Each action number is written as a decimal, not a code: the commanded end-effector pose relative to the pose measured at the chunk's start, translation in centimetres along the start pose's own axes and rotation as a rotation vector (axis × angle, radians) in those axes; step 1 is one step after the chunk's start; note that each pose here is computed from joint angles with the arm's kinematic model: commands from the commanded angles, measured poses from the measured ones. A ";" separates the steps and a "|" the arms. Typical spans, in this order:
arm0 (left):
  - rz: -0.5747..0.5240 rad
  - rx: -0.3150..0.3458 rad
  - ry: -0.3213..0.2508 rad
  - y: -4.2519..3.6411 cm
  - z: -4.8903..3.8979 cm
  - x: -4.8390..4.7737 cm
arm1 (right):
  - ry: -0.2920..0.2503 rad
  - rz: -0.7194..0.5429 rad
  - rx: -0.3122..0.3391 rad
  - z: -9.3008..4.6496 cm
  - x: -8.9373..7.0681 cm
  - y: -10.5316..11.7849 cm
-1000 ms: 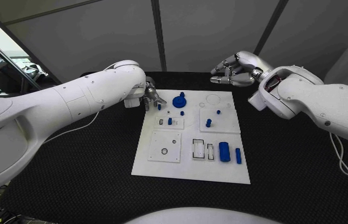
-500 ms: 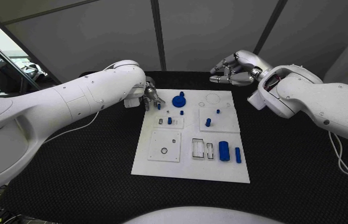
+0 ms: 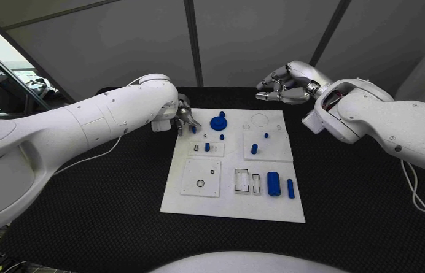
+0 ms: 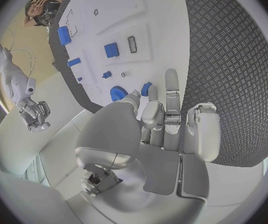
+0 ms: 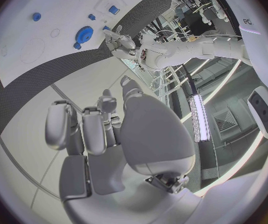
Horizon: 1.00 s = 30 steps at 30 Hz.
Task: Assemble the parts on the task board
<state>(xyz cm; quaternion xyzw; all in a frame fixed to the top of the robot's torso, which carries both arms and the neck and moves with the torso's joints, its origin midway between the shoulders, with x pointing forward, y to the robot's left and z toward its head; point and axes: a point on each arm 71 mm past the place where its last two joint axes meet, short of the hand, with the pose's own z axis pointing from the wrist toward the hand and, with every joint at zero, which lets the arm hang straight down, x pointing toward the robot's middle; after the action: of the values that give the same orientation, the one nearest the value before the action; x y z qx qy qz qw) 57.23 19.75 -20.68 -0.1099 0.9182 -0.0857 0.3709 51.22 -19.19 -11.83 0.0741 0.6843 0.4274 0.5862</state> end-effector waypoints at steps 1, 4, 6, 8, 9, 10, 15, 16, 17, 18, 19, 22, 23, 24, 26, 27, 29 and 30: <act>0.013 0.019 0.011 -0.21 -0.04 0.05 | 0.004 -0.002 -0.014 0.1 0.0 0.2; 0.011 0.022 0.009 -0.20 -0.03 0.05 | 0.004 -0.002 -0.014 0.1 0.0 0.2; 0.009 0.024 0.006 -0.19 -0.03 0.03 | 0.004 -0.002 -0.014 0.1 0.0 0.2; 0.005 0.028 0.001 -0.17 -0.03 -0.01 | 0.004 -0.002 -0.014 0.1 0.0 0.2; 0.003 0.029 -0.002 -0.16 -0.03 -0.03 | 0.004 -0.002 -0.014 0.1 0.0 0.2; 0.001 0.032 -0.005 -0.14 -0.03 -0.05 | 0.004 -0.002 -0.014 0.1 0.0 0.2; -0.012 0.047 -0.022 -0.03 -0.15 -0.16 | 0.004 -0.002 -0.013 0.0 -0.1 0.2; -0.016 0.050 -0.023 0.01 -0.21 -0.16 | 0.004 -0.002 -0.012 0.0 -0.1 0.1; -0.025 0.054 -0.021 0.08 -0.30 -0.12 | 0.004 -0.002 -0.012 0.0 -0.1 0.1; -0.035 0.058 -0.018 0.16 -0.42 -0.07 | 0.004 -0.003 -0.012 0.0 -0.1 0.1; -0.044 0.061 -0.016 0.24 -0.57 -0.01 | 0.003 -0.003 -0.011 0.0 -0.1 0.1; -0.063 0.076 -0.015 0.53 -1.27 0.23 | 0.002 -0.003 -0.009 0.0 -0.2 0.0; -0.068 0.080 -0.016 0.62 -1.53 0.30 | 0.002 -0.004 -0.008 0.0 -0.2 0.0; -0.071 0.084 -0.016 0.69 -1.75 0.37 | 0.001 -0.004 -0.008 0.0 -0.2 0.0; -0.075 0.092 -0.019 0.81 -2.17 0.49 | 0.000 -0.004 -0.007 -0.1 -0.3 -0.1; -0.078 0.098 -0.022 0.90 -2.47 0.58 | 0.000 -0.004 -0.006 -0.1 -0.3 -0.1; -0.083 0.108 -0.028 1.07 -3.01 0.75 | -0.001 -0.005 -0.005 -0.1 -0.3 -0.1; -0.086 0.114 -0.033 1.15 -3.30 0.85 | -0.001 -0.005 -0.005 -0.1 -0.3 -0.1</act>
<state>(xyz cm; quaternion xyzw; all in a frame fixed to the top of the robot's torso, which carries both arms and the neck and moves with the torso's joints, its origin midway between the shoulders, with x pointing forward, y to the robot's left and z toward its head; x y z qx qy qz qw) 54.29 21.05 -19.54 -0.1103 0.9089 -0.1388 0.3775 51.30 -19.58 -11.86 0.0760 0.6850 0.4242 0.5875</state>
